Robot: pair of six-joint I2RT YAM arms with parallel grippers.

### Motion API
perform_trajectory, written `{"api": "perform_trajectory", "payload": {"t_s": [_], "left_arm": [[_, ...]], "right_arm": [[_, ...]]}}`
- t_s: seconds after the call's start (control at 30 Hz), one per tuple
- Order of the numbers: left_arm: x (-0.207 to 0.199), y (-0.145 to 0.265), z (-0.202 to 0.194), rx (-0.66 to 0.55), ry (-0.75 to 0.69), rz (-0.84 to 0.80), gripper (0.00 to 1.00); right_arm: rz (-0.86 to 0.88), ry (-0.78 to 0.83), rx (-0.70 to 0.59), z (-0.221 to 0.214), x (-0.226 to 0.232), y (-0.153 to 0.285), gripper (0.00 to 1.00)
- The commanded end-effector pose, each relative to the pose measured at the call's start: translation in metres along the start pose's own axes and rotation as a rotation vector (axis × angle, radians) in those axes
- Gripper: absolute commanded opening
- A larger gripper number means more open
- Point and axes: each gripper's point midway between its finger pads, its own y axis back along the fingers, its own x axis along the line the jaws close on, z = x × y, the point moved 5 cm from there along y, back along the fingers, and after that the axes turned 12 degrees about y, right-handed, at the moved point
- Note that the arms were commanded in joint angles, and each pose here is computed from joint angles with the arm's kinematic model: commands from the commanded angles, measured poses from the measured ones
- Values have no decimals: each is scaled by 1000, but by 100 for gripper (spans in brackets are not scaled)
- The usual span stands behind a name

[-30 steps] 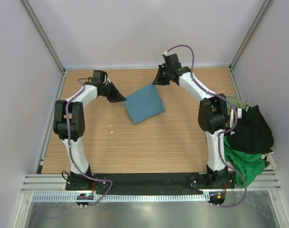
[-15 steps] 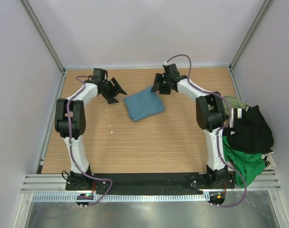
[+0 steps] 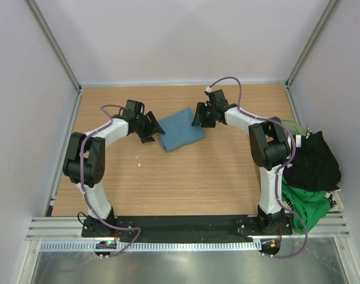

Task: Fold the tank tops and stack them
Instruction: Fold the tank top

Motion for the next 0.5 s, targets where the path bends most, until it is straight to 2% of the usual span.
{"api": "perform_trajectory", "payload": {"t_s": [0.0,0.07,0.1,0.27,0.37,0.4,0.47], "left_arm": [[-16,-4,18,-76,-32,-66,61],[-18,-9,20,-77,-32,-64,59],[-18,-18,25,-76,-29,-58,52],[-21,-19,27,-78,-31,-66,47],[-24,-11,30,-105,-46,-71,47],[-26,-10,30,-103,-51,-81,47],[-30,-8,28,-93,-55,-95,50]], "right_arm": [[58,11,-63,11,9,5,54],[56,0,-60,8,7,5,40],[54,-41,-35,-4,7,6,15],[79,-110,6,-33,10,14,11],[77,-139,-6,-46,12,32,12],[69,-139,-7,-48,11,36,14],[76,-131,-22,-49,14,47,28]]}}
